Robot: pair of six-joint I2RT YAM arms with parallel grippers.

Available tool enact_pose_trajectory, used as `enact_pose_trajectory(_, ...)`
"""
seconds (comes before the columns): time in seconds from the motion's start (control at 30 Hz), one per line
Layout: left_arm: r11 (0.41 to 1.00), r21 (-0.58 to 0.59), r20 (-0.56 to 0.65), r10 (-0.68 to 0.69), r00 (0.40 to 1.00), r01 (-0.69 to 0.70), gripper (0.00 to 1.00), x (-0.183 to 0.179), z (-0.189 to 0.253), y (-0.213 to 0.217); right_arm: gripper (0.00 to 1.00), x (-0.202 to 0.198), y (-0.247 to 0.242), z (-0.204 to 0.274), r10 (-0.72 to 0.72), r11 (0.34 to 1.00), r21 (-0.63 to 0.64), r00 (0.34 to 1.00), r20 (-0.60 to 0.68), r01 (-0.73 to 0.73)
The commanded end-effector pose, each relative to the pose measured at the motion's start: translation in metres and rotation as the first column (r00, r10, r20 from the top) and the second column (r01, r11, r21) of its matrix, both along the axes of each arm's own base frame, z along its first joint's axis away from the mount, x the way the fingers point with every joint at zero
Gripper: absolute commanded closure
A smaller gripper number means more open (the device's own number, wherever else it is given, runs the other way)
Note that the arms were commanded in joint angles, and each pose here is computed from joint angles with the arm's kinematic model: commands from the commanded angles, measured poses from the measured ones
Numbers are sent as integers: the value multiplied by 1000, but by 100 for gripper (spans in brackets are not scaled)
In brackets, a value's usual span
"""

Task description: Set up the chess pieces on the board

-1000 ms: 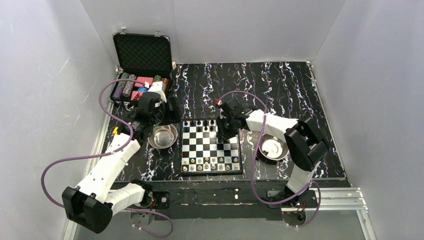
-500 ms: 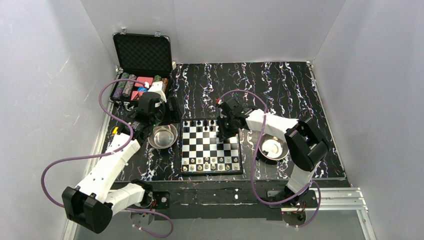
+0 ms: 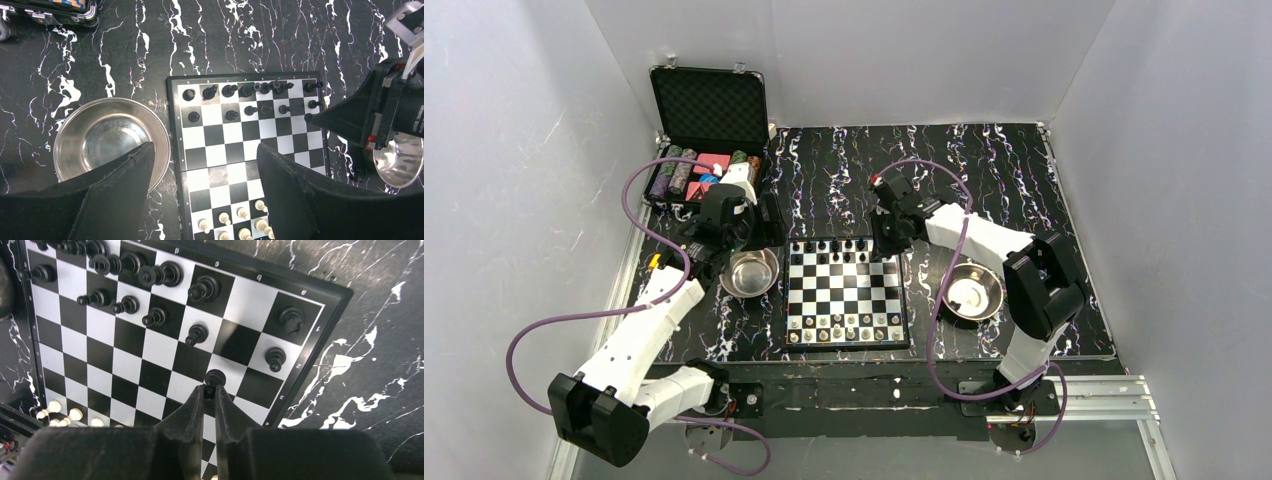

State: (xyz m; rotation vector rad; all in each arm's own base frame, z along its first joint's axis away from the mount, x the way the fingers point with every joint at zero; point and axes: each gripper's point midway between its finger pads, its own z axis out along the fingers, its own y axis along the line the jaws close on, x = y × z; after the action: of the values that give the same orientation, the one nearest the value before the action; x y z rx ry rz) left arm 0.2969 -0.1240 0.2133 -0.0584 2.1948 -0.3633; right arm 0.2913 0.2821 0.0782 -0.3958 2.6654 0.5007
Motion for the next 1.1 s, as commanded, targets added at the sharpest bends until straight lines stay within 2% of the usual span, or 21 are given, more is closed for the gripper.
enact_pose_trajectory(0.0,1000,8,12,1,1000,-1,26,-3,6,5,86,16,3,18,-28,999,39,999,19,27)
enact_pose_trajectory(1.07,1000,9,-3,3,1000,-3,26,-3,0,5,86,28,-1,-8,-32,999,-31,999,-36,31)
